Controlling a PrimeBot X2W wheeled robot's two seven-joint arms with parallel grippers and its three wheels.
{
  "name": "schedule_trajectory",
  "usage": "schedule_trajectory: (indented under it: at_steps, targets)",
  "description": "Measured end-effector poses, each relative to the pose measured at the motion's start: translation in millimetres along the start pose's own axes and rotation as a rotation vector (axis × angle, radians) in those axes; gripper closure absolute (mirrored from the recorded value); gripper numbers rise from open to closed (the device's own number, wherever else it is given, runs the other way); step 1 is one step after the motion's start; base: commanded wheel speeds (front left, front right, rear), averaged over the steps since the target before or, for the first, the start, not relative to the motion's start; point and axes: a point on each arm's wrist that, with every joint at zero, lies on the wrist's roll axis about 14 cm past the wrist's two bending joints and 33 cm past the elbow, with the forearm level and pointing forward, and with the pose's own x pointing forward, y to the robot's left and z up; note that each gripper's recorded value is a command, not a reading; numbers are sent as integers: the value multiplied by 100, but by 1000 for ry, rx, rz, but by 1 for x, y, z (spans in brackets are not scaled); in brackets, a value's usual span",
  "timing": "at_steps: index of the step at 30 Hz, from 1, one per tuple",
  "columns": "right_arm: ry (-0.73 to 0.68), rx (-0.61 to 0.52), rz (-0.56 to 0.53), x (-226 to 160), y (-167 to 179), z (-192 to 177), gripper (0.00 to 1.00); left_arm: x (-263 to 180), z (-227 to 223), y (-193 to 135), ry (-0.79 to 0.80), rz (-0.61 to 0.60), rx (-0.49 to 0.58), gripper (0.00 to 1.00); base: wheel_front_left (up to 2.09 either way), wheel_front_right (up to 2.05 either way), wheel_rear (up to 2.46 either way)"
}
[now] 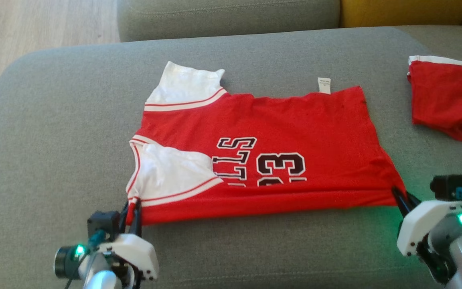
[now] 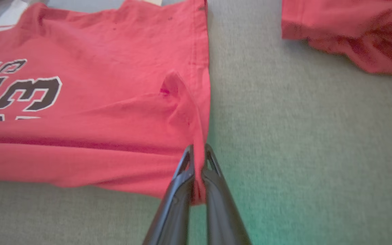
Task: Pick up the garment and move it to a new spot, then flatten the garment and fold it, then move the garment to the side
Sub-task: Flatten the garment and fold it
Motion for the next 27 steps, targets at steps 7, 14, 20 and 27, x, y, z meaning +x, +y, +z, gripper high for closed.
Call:
schedule_trajectory:
  at_steps: [7, 14, 20, 27]
  targets:
    - [75, 33, -1, -13, -1, -20, 100, -11, -12, -6, 42, -19, 1, 100, 0, 0, 0]
    - [6, 55, -32, -22, -11, -4, 0, -11, -8, -3, 38, -11, 0, 0, 0, 0, 0]
    - [-192, 18, -38, -28, -10, 43, 0, -7, 27, 17, -95, 68, -40, 0, 0, 0, 0]
    - [-424, -19, 42, -38, 23, 89, 0, -5, 89, 21, -298, 66, -150, 0, 0, 0, 0]
